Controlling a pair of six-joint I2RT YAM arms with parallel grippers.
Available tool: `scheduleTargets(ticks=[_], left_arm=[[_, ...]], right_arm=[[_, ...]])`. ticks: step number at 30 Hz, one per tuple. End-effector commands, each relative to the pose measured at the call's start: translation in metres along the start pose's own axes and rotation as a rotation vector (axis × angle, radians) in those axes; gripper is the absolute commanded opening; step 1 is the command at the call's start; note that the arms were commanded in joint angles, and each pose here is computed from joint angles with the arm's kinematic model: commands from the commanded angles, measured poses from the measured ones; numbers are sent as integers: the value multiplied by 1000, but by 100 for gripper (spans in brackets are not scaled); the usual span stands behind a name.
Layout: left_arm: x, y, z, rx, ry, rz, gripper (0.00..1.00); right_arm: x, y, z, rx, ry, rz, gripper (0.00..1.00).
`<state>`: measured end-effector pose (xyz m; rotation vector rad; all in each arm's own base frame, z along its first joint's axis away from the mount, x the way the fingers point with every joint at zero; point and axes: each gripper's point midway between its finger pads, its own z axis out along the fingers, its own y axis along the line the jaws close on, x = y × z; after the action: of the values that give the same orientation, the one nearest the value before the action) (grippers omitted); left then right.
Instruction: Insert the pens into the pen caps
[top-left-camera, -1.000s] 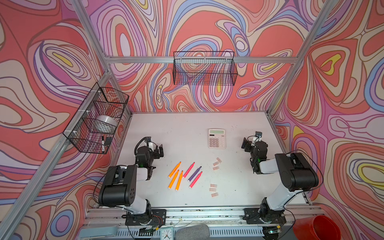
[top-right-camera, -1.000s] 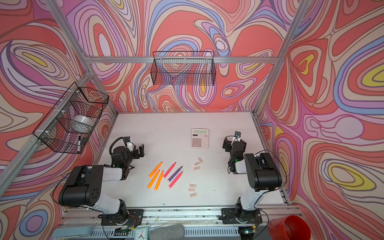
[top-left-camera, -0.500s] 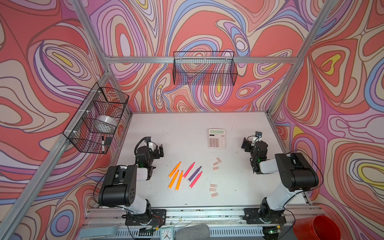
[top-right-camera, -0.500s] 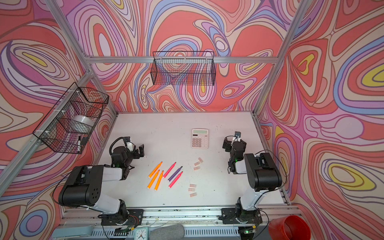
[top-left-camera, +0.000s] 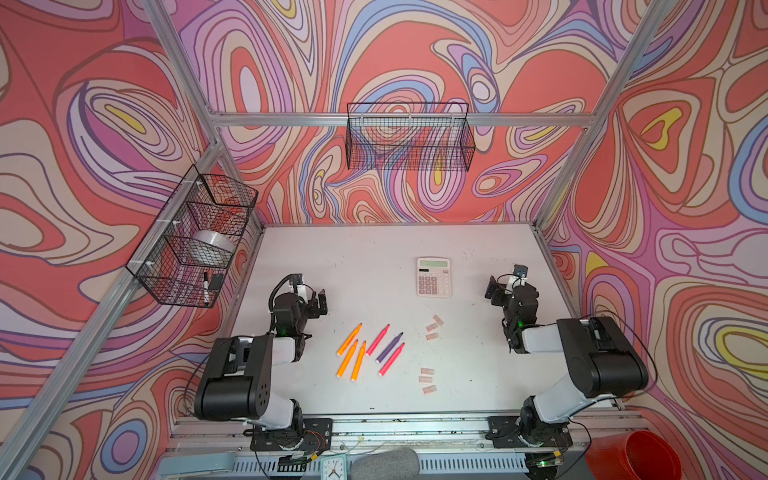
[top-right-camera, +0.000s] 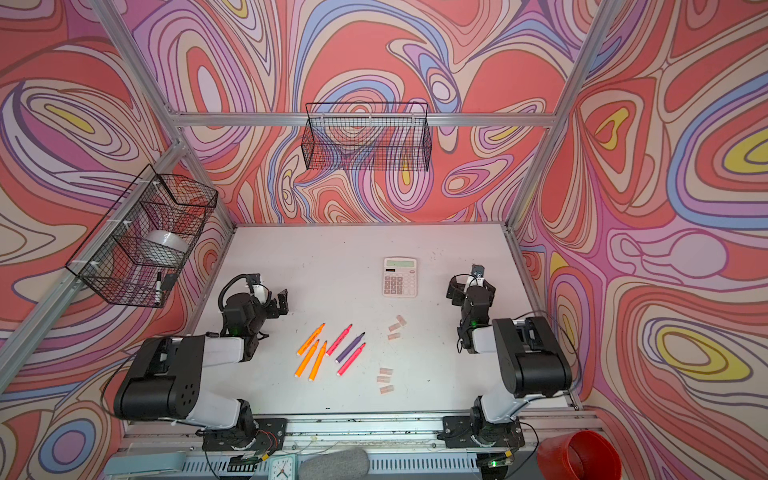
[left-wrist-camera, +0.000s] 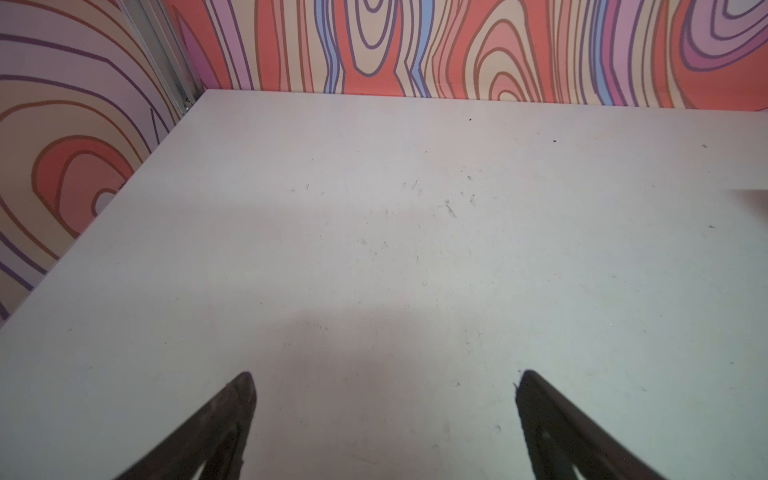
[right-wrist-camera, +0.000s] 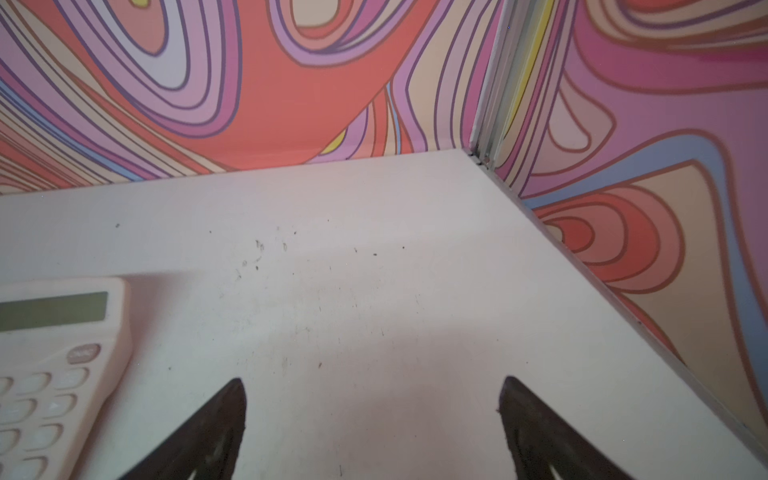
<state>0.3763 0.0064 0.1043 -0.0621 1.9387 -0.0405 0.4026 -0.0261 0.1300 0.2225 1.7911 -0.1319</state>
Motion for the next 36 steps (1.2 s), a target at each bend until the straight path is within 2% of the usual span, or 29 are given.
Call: scheduleTargets(ticks=[1, 4, 7, 8, 10, 11, 13, 14, 16, 17, 19, 20, 22, 24, 25, 26, 28, 30, 31, 36], left_arm=[[-28, 5, -21, -57, 23, -66, 100], [-53, -11, -39, 32, -22, -121, 100], [-71, -20, -61, 86, -64, -295, 100], [-73, -25, -69, 113, -46, -345, 100], [-70, -31, -82, 133, 20, -364, 100], [-63, -25, -86, 95, 43, -401, 100], [-35, 0, -93, -67, 126, -557, 100], [-47, -7, -98, 6, 132, -602, 100], [-57, -42, -104, 238, 146, -605, 100], [-59, -50, -106, 289, 155, -619, 100], [-53, -55, -110, 305, 197, -629, 100], [-49, -49, -113, 257, 216, -631, 100], [-51, -40, -117, 204, 193, -607, 100], [-54, -41, -120, 222, 153, -586, 100], [-59, -46, -123, 258, 134, -585, 100], [-43, -52, -121, 289, 174, -593, 100], [-42, -70, -128, 393, 220, -593, 100], [-43, -91, -135, 510, 222, -583, 100], [-41, -98, -138, 527, 219, -565, 99], [-16, -150, -157, 590, 242, -353, 94]], right_arm=[[-20, -7, -11, 61, 60, 79, 98], [-39, -4, -22, 54, 152, 202, 98], [-53, -6, -43, 98, 265, 367, 98], [-51, -8, -51, 120, 310, 390, 98], [-47, -15, -64, 167, 351, 441, 98], [-47, -11, -68, 136, 364, 439, 98], [-56, 8, -78, -4, 349, 430, 98], [-56, 16, -83, -60, 348, 445, 98], [-54, 24, -94, -117, 360, 472, 98], [-50, 26, -99, -134, 375, 475, 98], [-46, 28, -107, -164, 376, 480, 98], [-43, 30, -112, -184, 370, 490, 98], [-40, 35, -122, -237, 356, 527, 98], [-39, 41, -131, -288, 347, 575, 97], [-37, 45, -133, -308, 356, 594, 94], [-35, 49, -135, -325, 372, 601, 92], [-26, 57, -134, -333, 427, 607, 85], [-10, 69, -131, -334, 493, 601, 80], [-4, 76, -130, -342, 513, 597, 78], [27, 128, -136, -385, 581, 517, 72]])
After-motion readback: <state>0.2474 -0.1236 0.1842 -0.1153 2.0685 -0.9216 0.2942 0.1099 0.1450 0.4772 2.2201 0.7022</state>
